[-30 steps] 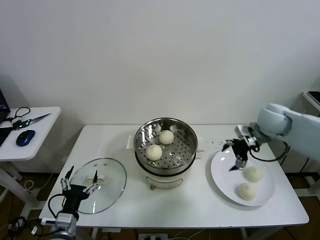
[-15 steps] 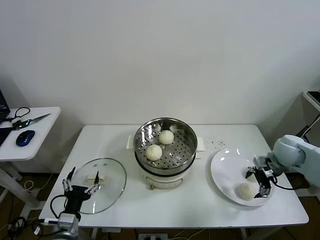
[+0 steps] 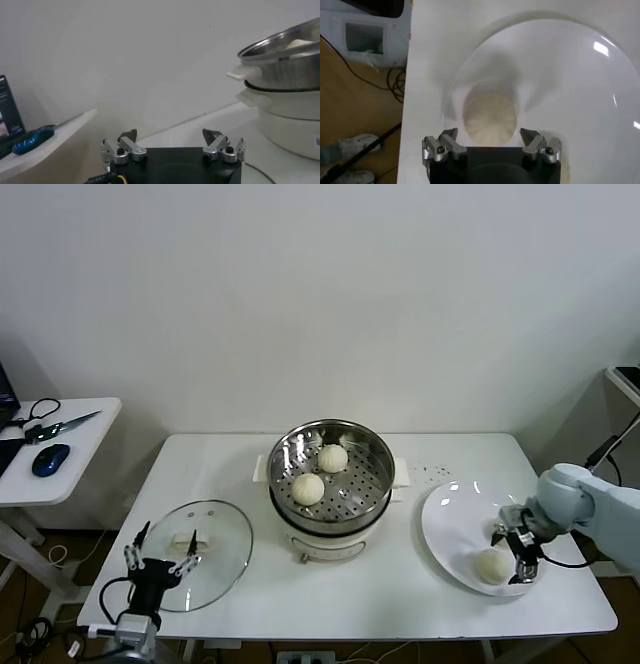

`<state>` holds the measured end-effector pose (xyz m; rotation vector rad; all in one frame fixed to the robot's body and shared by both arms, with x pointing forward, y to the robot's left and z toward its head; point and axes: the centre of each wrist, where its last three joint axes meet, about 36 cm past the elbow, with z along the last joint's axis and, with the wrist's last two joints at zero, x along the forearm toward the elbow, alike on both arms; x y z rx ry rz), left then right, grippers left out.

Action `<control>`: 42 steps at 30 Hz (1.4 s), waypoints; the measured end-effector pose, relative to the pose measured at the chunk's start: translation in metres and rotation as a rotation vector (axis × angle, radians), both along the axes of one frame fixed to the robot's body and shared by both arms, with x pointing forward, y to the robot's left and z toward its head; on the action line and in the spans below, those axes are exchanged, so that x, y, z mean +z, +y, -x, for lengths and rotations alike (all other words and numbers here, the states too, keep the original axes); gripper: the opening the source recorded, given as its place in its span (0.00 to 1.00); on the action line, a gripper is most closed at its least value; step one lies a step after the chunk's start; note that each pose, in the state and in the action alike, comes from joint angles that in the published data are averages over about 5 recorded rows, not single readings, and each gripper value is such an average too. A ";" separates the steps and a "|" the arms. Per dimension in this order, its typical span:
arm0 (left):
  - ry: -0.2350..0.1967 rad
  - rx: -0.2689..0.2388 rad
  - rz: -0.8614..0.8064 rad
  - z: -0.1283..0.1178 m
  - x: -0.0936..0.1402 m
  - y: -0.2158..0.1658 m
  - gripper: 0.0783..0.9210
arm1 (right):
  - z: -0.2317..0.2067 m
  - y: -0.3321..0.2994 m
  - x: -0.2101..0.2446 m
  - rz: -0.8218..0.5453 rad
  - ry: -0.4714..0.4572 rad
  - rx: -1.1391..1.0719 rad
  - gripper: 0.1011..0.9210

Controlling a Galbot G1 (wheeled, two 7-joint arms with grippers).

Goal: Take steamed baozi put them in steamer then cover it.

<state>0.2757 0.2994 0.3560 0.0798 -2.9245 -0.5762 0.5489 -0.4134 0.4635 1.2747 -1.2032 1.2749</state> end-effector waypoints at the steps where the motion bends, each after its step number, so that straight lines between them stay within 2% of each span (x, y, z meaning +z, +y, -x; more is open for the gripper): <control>1: 0.000 0.000 0.000 0.000 0.000 0.000 0.88 | -0.001 0.002 -0.001 0.000 0.003 0.003 0.88; 16: 0.001 -0.003 -0.004 0.000 0.000 -0.001 0.88 | -0.006 0.010 -0.009 0.008 0.026 0.028 0.73; 26: 0.004 -0.011 -0.008 0.000 0.000 -0.001 0.88 | -0.020 0.012 0.007 -0.001 -0.007 0.073 0.70; 33: 0.010 -0.020 -0.009 0.002 -0.001 -0.002 0.88 | -0.058 0.019 0.064 0.000 -0.069 0.239 0.69; 42: 0.022 -0.025 -0.018 0.007 -0.002 0.004 0.88 | -0.104 0.079 0.185 0.044 -0.188 0.622 0.70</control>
